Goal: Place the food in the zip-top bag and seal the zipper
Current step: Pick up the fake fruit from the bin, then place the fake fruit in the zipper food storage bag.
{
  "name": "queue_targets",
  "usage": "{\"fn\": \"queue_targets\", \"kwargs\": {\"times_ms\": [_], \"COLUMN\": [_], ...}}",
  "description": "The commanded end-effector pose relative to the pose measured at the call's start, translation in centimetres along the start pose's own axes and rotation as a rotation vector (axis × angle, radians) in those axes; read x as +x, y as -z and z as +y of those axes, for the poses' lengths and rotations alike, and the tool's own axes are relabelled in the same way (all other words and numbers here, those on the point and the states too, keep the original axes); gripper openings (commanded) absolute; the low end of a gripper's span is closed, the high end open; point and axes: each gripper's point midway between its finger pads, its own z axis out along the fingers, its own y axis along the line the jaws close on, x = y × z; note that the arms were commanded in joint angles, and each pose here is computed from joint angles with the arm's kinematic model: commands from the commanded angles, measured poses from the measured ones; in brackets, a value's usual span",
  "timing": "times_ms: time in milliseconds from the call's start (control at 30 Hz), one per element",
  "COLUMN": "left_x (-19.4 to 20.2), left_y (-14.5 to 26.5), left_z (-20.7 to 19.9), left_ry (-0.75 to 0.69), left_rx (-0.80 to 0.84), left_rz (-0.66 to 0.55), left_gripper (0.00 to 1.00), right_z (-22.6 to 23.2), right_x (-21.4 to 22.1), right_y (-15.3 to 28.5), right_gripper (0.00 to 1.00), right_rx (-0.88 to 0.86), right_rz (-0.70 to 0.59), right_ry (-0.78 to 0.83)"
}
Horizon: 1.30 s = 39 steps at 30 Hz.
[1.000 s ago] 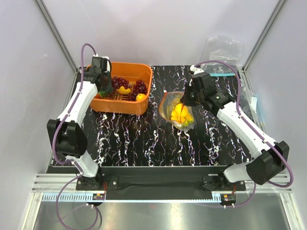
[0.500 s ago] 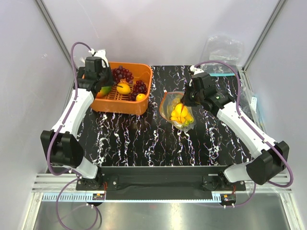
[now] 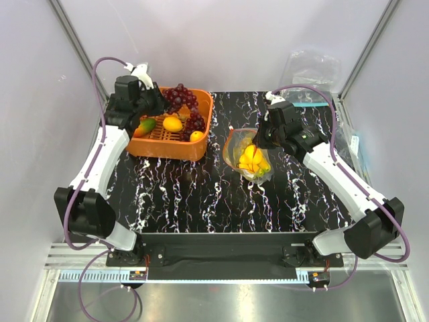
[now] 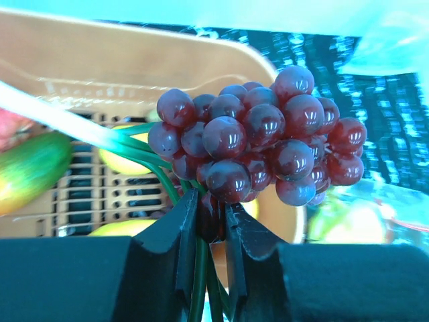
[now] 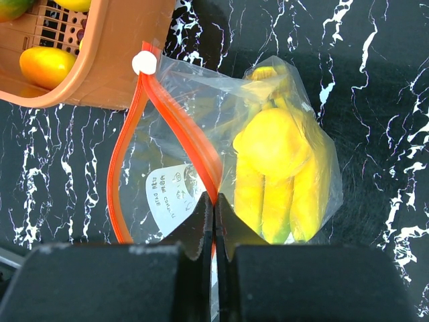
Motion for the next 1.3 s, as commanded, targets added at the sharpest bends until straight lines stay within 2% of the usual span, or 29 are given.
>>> {"fn": "queue_targets", "kwargs": {"times_ms": [0,400,667,867,1033,1267], "left_x": [-6.6,-5.6,-4.7,-3.3,-1.0,1.4], "left_y": [4.0,6.1,4.2,3.8,3.5,4.3], "left_z": [-5.9,-12.5,-9.9,-12.3,-12.4,-14.3], "left_ry": [-0.008,0.052,0.031,0.005,-0.006,-0.117], "left_rx": [0.223,0.463,0.331,0.480,0.473,0.520], "left_rz": [-0.204,-0.185,-0.179,-0.107,-0.067,-0.075], "left_gripper": [0.09,0.09,0.09,0.09,0.10,0.10], "right_z": [0.8,1.3,1.1,0.6,0.7,0.9], "right_x": [-2.8,-3.3,-3.0,-2.9,-3.2,-3.7], "right_y": [1.8,2.0,2.7,2.9,3.0,2.7], "right_gripper": [0.00,0.00,0.00,0.00,0.00,0.00], "right_rx": [-0.026,-0.054,-0.047,-0.028,-0.030,-0.022], "right_rz": [-0.090,-0.106,-0.110,-0.113,-0.122,-0.121], "right_ry": [-0.001,-0.014,-0.015,-0.009,-0.011,-0.016]}}
